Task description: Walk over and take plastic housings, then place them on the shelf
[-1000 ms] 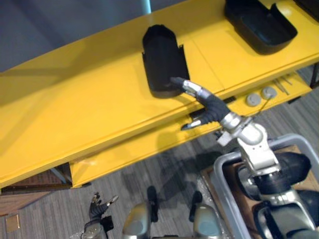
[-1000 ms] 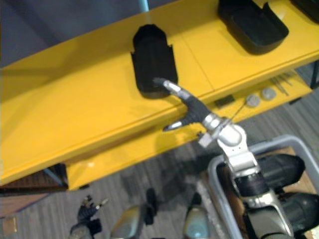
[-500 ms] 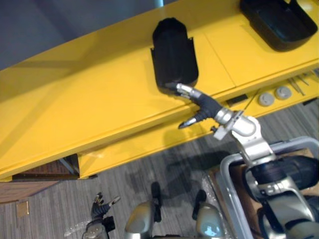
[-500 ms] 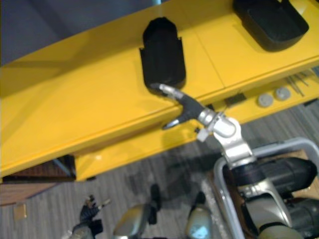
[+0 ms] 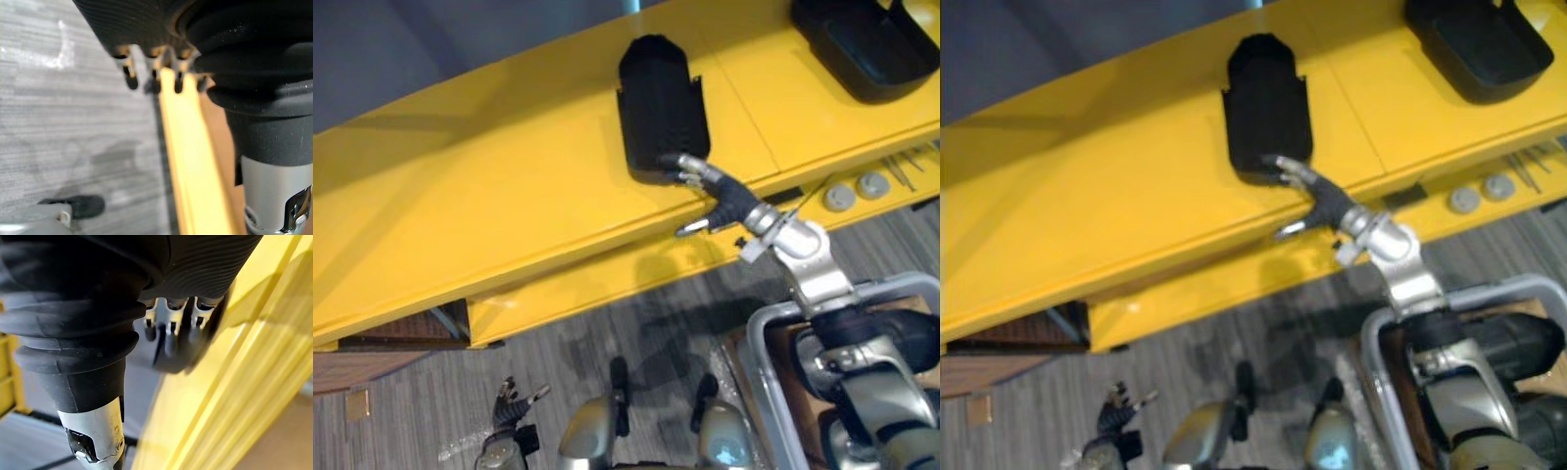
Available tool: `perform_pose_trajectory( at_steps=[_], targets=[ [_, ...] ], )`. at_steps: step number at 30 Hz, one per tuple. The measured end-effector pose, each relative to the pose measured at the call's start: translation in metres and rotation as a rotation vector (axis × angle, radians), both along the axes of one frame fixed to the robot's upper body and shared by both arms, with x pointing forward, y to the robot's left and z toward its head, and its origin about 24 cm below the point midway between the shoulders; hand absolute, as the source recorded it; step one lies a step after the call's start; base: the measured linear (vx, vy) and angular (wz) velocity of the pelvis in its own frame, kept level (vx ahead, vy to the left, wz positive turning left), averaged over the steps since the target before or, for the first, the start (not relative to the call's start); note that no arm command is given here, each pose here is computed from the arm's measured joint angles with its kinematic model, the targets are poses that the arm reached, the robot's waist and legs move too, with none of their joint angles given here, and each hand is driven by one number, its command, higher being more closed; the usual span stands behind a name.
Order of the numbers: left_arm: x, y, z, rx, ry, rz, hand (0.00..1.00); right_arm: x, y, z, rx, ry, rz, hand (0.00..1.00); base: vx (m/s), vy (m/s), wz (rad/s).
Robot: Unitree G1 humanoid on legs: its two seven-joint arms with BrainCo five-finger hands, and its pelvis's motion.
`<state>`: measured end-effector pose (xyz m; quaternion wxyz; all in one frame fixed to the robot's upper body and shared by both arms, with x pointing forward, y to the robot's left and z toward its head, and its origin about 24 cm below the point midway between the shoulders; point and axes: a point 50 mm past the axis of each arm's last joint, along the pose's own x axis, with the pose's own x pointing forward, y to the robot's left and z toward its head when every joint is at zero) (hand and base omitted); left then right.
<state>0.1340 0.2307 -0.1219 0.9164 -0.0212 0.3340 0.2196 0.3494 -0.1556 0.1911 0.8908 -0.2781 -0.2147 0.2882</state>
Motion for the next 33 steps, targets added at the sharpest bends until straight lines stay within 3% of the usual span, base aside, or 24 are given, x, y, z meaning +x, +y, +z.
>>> perform_pose_trajectory(
  at_steps=[18,26,33],
  targets=[
    [0.001,-0.002,0.003,-0.001,-0.017,-0.012,0.00,0.022,-0.035,0.029,0.022,-0.050,-0.159,0.00,0.00,0.001,0.01],
    [0.000,-0.002,0.005,0.001,-0.031,-0.013,0.00,0.017,-0.028,0.041,-0.005,-0.101,-0.091,0.00,0.00,0.000,-0.01],
    [-0.002,-0.001,0.004,0.002,-0.027,-0.010,0.00,-0.029,-0.008,0.041,0.006,-0.209,0.045,0.00,0.03,0.004,-0.03]
  ],
)
